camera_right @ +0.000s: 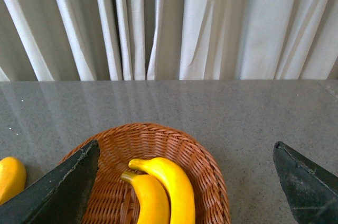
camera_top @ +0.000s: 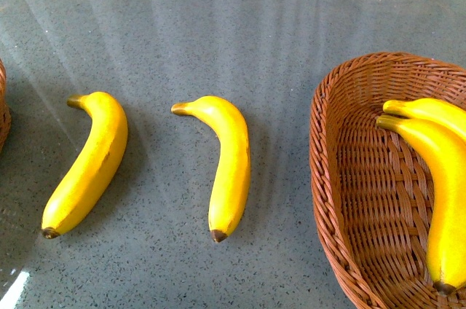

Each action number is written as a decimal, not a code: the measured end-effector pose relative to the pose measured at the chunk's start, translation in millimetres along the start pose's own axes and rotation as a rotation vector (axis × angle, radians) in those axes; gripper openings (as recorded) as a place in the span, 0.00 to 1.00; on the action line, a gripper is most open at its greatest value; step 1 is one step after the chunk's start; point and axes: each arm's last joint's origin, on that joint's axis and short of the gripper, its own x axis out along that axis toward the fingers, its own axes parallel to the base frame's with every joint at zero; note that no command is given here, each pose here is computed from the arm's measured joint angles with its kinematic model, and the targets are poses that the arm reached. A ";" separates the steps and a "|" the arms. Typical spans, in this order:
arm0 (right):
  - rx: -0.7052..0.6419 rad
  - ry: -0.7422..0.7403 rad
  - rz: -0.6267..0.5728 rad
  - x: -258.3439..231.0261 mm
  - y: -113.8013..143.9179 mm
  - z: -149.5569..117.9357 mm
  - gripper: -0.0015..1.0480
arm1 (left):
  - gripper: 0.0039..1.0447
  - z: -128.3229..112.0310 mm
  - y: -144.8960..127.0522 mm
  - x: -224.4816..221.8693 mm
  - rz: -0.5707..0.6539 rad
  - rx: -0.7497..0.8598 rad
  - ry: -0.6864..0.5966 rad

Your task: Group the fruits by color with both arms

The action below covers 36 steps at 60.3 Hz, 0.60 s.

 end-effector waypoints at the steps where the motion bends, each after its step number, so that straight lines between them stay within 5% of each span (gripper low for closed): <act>1: 0.000 0.000 0.000 0.0 0.0 0.0 0.91 | 0.01 0.1 0.0 -0.6 0.000 0.000 0.000; 36: 0.000 0.000 0.000 0.0 0.0 0.0 0.91 | 0.01 0.4 0.0 -13.6 0.000 0.000 -0.002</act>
